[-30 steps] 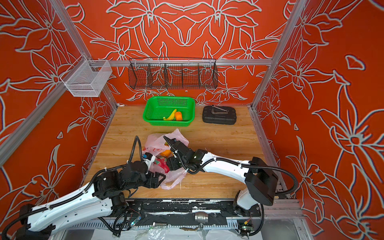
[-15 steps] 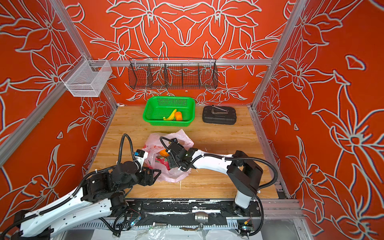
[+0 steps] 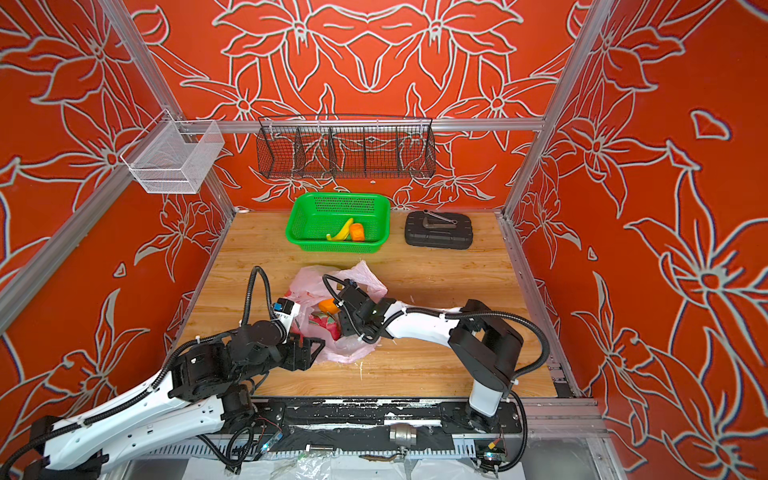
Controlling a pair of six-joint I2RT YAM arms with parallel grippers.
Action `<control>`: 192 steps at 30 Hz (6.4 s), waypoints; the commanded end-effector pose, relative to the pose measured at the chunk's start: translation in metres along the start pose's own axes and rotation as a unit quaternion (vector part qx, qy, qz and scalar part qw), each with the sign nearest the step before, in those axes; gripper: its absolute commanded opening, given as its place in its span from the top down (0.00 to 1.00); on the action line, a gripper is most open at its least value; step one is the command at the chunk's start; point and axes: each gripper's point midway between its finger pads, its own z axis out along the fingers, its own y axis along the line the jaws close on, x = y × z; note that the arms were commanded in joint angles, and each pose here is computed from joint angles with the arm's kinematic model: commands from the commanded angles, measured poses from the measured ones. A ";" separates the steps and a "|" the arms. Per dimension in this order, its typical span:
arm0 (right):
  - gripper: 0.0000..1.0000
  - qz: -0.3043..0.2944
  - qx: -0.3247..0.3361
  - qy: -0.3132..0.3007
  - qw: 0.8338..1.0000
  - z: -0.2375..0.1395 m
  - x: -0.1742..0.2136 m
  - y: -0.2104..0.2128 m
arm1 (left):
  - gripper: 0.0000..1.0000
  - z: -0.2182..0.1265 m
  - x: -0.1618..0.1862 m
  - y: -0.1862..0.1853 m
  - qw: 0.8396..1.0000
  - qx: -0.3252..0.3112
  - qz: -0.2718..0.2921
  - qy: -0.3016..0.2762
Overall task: Untie the knot of the plastic bag and take out the fruit
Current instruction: 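Hold the bag edge with left gripper while right gripper reaches toward an orange, then close the right gripper on an orange and lift while left gripper rises, then grasp the orange with the left gripper while the right gripper releases it, then carry the orange over the basket with left gripper while right gripper withdraws, then lower the orange into the basket and open the left gripper, then return the left gripper to the bag edge while right gripper reaches inside, then hold the bag with the left gripper while the right gripper grasps the pink dragon fruit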
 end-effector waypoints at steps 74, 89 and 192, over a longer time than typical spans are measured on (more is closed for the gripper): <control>0.22 0.044 -0.339 -0.243 0.908 -0.285 -0.171 -0.023 | 0.57 0.019 -0.247 -0.163 0.831 0.266 0.451 -0.187; 0.07 0.111 -0.197 -0.287 0.931 -0.261 -0.155 -0.082 | 0.64 0.078 -0.335 0.036 0.980 0.025 -0.070 -0.182; 0.66 -0.126 -0.166 0.107 0.972 -0.061 0.096 0.053 | 0.50 0.060 0.081 0.054 0.905 -0.175 -0.325 0.209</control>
